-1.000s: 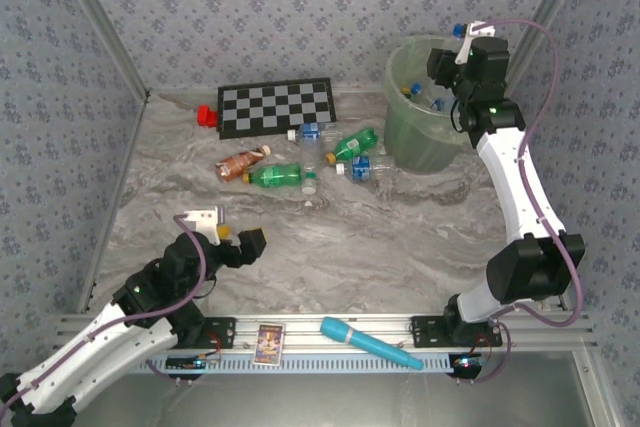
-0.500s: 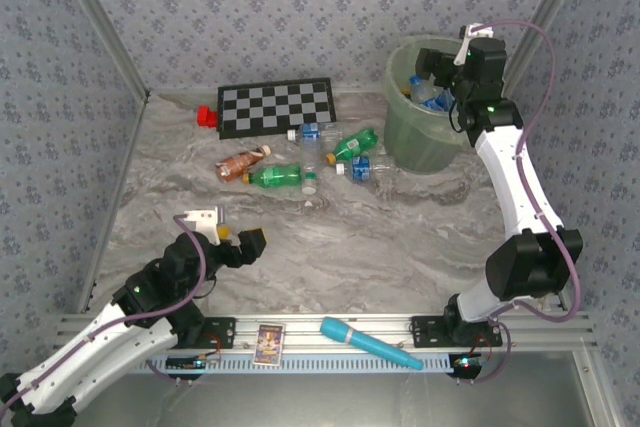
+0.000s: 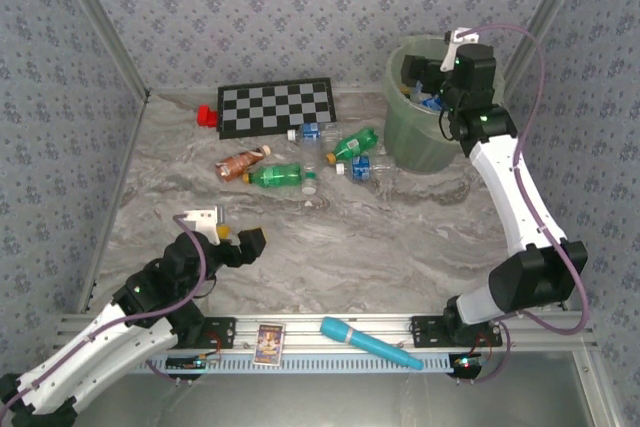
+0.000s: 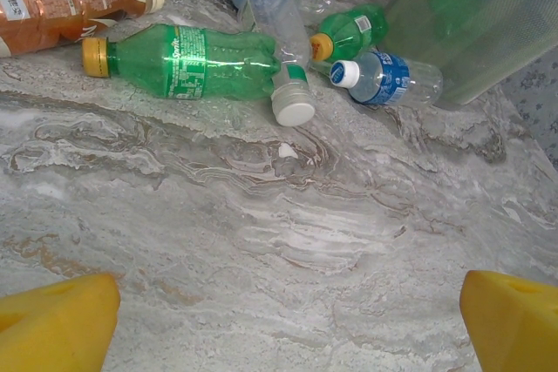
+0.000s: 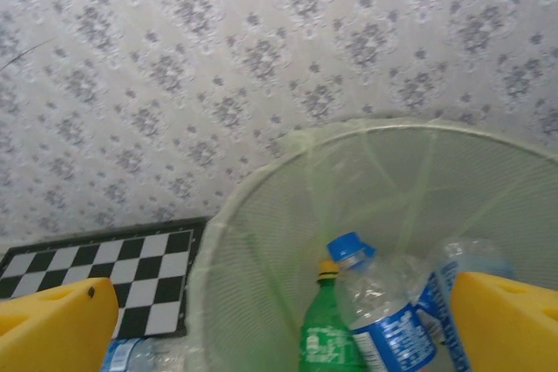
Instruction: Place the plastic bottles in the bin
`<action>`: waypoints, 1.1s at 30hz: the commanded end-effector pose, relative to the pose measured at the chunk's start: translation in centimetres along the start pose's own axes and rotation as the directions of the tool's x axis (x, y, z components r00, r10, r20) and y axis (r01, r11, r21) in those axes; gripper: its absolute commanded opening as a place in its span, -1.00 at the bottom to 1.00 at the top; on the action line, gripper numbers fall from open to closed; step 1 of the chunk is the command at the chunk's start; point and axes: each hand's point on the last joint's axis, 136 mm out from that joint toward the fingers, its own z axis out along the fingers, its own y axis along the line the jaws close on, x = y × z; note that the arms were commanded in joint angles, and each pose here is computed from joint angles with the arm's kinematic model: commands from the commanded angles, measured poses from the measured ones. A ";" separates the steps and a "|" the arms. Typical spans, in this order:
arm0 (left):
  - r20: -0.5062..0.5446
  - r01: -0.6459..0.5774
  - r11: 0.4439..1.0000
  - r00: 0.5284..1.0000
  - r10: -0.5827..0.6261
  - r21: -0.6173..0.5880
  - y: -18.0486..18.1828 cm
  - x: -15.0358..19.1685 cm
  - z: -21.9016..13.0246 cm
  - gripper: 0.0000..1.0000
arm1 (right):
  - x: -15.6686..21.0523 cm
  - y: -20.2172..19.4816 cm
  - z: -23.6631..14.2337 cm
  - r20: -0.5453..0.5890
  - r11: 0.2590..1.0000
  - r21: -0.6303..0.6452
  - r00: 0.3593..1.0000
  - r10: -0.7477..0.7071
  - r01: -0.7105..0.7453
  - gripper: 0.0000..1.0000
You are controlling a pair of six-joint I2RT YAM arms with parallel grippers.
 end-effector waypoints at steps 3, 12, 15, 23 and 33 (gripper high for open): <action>-0.007 0.006 1.000 1.000 -0.006 0.012 -0.1 0.3 0.5 1.00 | 1.1 3.7 -1.5 -0.011 0.994 -0.039 0.995 -0.099 0.098 0.99; -0.057 -0.007 1.000 0.998 0.009 0.023 -0.7 1.1 1.2 1.00 | 8.0 11.2 -0.5 -0.121 0.902 -0.147 0.897 -0.425 0.407 0.99; -0.059 -0.012 1.000 0.998 0.013 0.024 -0.7 1.1 1.2 1.00 | 11.1 12.4 0.3 -0.172 0.819 -0.187 0.803 -0.571 0.542 0.99; -0.056 -0.011 1.000 0.998 0.013 0.022 -0.6 1.1 1.2 0.99 | 17.6 14.8 1.6 -0.318 0.806 -0.322 0.745 -0.586 0.497 0.93; -0.056 -0.013 1.000 0.998 0.013 0.013 -0.3 1.1 0.8 1.00 | 26.0 17.7 6.2 -0.634 0.913 -0.328 0.660 -0.403 0.242 0.64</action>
